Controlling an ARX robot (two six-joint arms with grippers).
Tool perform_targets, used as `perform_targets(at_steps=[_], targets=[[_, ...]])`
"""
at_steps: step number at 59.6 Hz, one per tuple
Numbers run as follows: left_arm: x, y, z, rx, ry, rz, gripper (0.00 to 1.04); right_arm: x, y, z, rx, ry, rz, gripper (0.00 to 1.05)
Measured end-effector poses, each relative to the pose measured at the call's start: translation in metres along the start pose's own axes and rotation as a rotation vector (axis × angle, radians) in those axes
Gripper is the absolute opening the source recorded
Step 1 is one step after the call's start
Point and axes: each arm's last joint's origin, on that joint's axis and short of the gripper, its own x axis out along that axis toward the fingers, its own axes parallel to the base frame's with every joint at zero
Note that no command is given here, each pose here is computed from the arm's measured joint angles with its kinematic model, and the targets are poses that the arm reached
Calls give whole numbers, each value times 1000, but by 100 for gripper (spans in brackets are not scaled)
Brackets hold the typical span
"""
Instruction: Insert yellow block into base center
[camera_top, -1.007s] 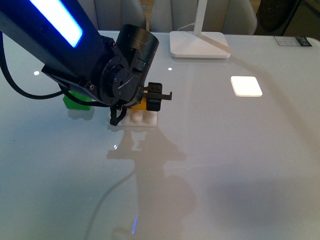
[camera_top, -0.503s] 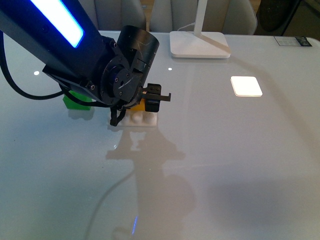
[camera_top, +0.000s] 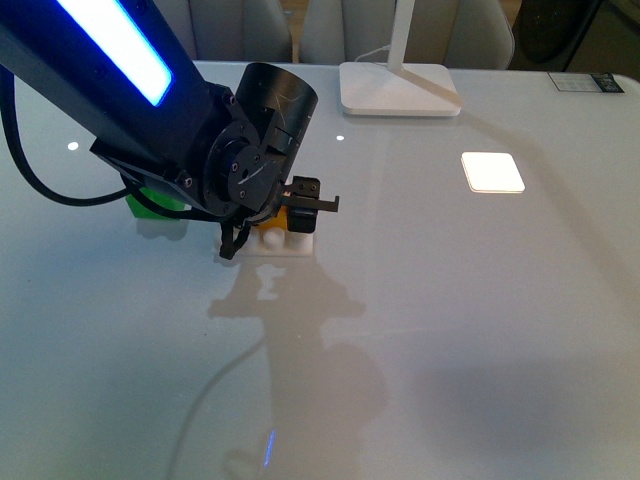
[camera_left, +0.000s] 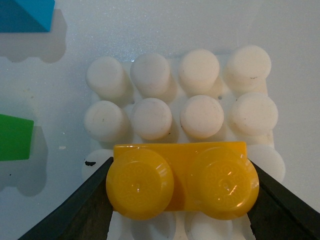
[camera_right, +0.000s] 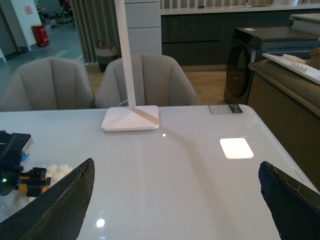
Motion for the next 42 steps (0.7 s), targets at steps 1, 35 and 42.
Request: perform_targets(at_steps=[1, 35, 42], targets=[[1, 0, 0, 2, 3, 2, 64, 0, 0, 0, 0, 0, 0, 96], [6, 0, 0, -22, 38, -24, 64, 0, 0, 0, 0, 0, 0, 96], [7, 0, -1, -39, 31, -27, 64, 0, 0, 0, 0, 0, 0, 96]])
